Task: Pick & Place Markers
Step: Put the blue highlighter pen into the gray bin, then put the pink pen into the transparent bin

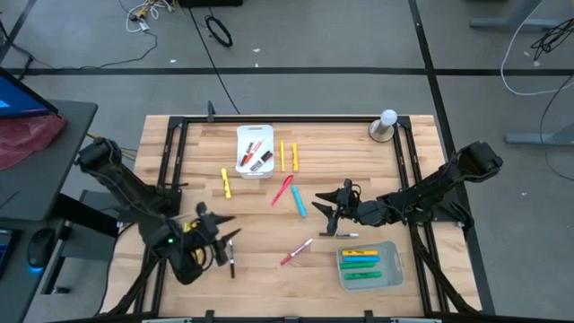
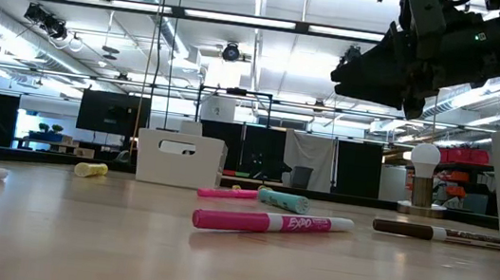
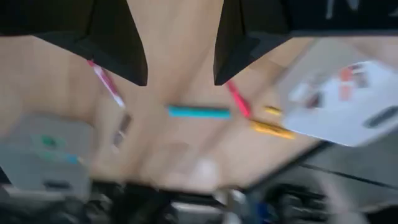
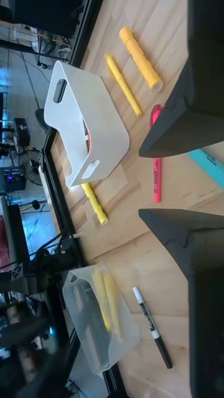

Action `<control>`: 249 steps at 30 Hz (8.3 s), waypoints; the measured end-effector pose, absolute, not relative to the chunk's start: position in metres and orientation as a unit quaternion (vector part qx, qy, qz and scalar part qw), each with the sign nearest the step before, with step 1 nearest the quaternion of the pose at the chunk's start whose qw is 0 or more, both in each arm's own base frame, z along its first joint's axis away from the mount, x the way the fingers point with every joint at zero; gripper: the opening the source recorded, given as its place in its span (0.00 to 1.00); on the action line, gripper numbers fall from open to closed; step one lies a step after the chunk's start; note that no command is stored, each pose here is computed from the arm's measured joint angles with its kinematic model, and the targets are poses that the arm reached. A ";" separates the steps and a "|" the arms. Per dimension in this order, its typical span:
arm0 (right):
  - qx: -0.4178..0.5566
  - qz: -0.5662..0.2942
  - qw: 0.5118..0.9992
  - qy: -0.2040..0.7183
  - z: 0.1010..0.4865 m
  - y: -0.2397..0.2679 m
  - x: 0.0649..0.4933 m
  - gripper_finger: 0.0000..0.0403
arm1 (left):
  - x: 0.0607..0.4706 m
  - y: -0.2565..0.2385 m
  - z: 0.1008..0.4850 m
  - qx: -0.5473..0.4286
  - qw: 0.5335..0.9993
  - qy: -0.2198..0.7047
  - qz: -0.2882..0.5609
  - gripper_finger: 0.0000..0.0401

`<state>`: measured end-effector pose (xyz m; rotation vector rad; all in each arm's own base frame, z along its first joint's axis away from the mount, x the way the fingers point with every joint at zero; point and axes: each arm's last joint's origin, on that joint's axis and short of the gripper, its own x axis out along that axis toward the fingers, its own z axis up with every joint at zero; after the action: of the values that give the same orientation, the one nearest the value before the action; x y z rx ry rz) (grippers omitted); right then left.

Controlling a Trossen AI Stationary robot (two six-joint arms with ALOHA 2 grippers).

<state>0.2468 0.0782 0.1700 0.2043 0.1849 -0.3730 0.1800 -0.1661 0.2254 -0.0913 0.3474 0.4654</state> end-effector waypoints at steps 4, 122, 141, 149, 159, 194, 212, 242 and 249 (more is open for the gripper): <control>0.103 -0.168 0.976 0.096 0.170 0.079 0.247 0.36 | 0.190 -0.159 0.196 -0.060 0.966 0.194 0.157 0.42; 0.249 0.032 0.773 0.582 0.196 0.173 0.192 0.30 | 0.214 -0.077 0.162 -0.154 0.957 0.083 0.231 0.26; -0.012 -0.063 0.989 0.132 0.272 0.134 0.246 0.30 | 0.215 -0.077 0.162 -0.156 0.957 0.081 0.231 0.26; -0.003 -0.162 0.975 0.151 0.254 0.088 0.279 0.30 | 0.214 -0.077 0.162 -0.154 0.957 0.082 0.231 0.26; 0.057 -0.184 0.957 0.218 0.200 0.070 0.311 0.47 | 0.214 -0.076 0.163 -0.151 0.954 0.075 0.248 0.26; 0.062 -0.173 0.939 0.291 0.183 0.083 0.301 0.51 | 0.327 -0.036 0.092 -0.129 0.895 0.304 0.301 0.43; 0.044 -0.153 0.936 0.315 0.179 0.098 0.293 0.49 | 0.314 -0.058 0.135 -0.077 0.919 0.306 0.236 0.07; 0.007 -0.155 0.947 0.281 0.185 0.099 0.297 0.49 | 0.098 -0.208 0.261 -0.279 0.665 0.594 0.357 0.09; 0.002 -0.151 0.950 0.273 0.187 0.099 0.298 0.49 | 0.104 -0.200 0.224 -0.307 0.641 0.584 0.392 0.12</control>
<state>0.2982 0.0995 0.1867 0.0040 0.5558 -0.3069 0.1044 -0.1997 0.2239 -0.7010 1.3325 0.8938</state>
